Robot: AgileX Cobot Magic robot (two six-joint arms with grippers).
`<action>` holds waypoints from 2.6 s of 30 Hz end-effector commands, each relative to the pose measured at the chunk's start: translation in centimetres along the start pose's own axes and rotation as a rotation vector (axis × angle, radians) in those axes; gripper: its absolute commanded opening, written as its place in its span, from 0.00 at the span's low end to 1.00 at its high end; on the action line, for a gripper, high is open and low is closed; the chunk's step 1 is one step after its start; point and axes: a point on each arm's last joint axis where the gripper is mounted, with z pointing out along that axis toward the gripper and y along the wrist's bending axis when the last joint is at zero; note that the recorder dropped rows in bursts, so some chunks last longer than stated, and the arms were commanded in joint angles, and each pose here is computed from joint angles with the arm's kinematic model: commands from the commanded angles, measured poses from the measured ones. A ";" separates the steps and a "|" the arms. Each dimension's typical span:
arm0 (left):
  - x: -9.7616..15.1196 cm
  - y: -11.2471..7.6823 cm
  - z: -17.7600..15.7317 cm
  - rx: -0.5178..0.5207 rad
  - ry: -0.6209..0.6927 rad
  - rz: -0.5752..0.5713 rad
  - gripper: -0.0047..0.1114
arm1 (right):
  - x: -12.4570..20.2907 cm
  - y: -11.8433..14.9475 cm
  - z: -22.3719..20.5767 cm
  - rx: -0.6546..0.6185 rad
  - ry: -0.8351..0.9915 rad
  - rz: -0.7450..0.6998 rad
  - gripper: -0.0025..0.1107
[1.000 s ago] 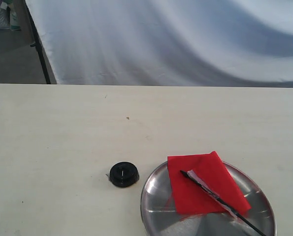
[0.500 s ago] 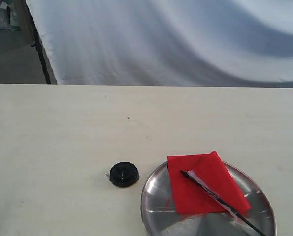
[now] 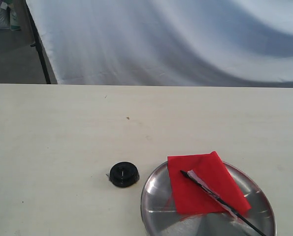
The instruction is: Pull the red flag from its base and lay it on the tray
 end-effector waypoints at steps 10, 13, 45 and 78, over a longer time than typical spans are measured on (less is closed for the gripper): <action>2.2 -0.1 0.6 0.002 0.063 -0.004 0.04 | -0.2 0.0 -0.1 0.002 -0.013 -0.004 0.02; 2.2 -0.1 0.6 0.002 0.063 -0.004 0.04 | -0.2 0.0 -0.1 0.002 -0.013 -0.004 0.02; 2.2 -0.5 0.6 0.046 0.067 -0.140 0.04 | -0.2 0.0 -0.1 0.002 -0.011 -0.004 0.02; 2.2 -0.5 0.6 0.046 0.067 -0.140 0.04 | -0.1 0.0 -0.1 0.002 -0.009 -0.004 0.02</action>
